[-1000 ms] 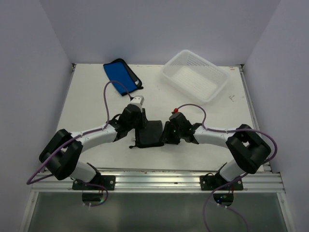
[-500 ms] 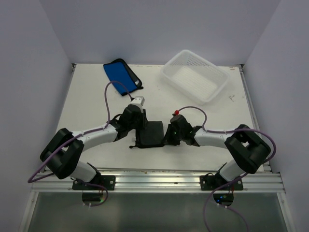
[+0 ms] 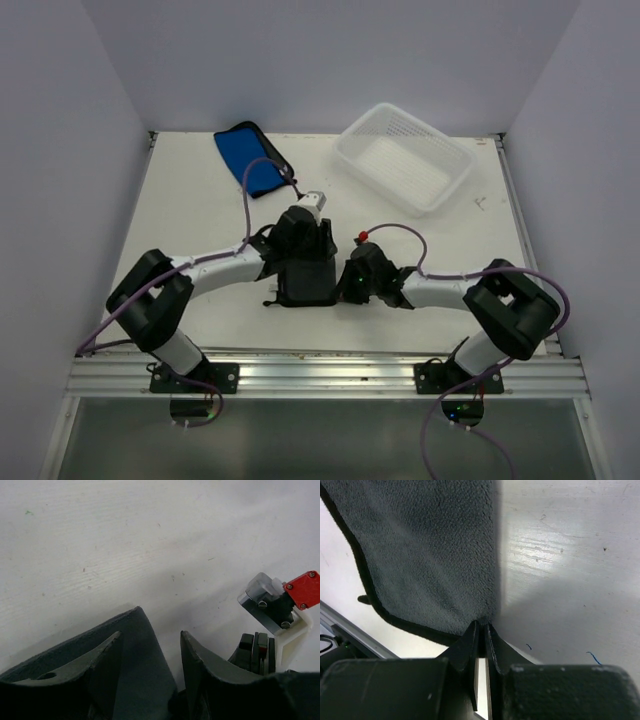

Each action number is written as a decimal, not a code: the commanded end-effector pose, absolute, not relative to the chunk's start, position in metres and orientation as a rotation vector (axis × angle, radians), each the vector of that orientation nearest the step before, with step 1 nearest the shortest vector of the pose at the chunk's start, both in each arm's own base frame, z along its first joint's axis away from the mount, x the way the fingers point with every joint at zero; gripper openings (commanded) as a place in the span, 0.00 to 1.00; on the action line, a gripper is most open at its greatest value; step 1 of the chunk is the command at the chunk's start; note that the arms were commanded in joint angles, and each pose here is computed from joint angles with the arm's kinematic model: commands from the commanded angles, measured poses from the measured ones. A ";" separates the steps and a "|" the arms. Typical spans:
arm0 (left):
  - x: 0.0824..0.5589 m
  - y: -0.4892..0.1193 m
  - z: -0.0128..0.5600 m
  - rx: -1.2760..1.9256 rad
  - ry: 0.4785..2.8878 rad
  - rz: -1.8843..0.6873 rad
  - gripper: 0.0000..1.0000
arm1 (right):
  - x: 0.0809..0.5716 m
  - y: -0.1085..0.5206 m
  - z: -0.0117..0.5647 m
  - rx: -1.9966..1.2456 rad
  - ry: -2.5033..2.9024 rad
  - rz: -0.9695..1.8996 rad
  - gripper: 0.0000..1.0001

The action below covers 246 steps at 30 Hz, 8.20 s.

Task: Roll the towels
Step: Fold the towel, then roll the towel

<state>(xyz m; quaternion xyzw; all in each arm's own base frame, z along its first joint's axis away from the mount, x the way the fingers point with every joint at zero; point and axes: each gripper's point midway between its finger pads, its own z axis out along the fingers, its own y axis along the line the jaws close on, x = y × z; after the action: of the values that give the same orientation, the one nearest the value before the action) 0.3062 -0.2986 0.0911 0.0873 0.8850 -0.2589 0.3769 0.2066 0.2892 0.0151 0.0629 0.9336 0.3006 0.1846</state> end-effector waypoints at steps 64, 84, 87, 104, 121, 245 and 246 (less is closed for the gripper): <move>0.319 -0.298 0.000 0.180 2.506 -0.134 0.00 | 0.198 0.281 -0.001 0.106 2.589 0.682 0.00; 0.326 -0.340 0.082 -0.007 2.294 -0.852 0.00 | 0.188 0.248 0.040 -0.364 2.506 0.172 0.00; 0.327 -0.338 0.083 -0.023 2.290 -0.884 0.00 | 0.185 0.245 0.043 -0.423 2.473 0.069 0.00; 0.322 -0.314 0.055 -0.042 2.320 -0.852 0.00 | 0.179 0.247 0.047 -0.626 2.420 -0.282 0.00; 0.315 -0.295 0.044 -0.103 2.295 -0.870 0.00 | 0.152 0.262 0.031 -0.873 2.350 -0.336 0.07; 0.278 -0.325 0.113 0.337 2.140 -1.211 0.34 | 0.162 0.285 0.020 -1.257 2.123 -0.827 0.00; 0.274 -0.329 0.105 0.355 2.155 -1.240 0.34 | 0.162 0.287 0.019 -1.258 2.126 -0.826 0.00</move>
<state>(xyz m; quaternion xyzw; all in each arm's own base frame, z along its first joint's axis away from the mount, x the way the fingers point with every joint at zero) 0.2841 -0.3097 0.1017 0.0766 0.8388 -0.4315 0.3230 0.1655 0.2786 0.0238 -0.4626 0.7829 -0.3133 0.2737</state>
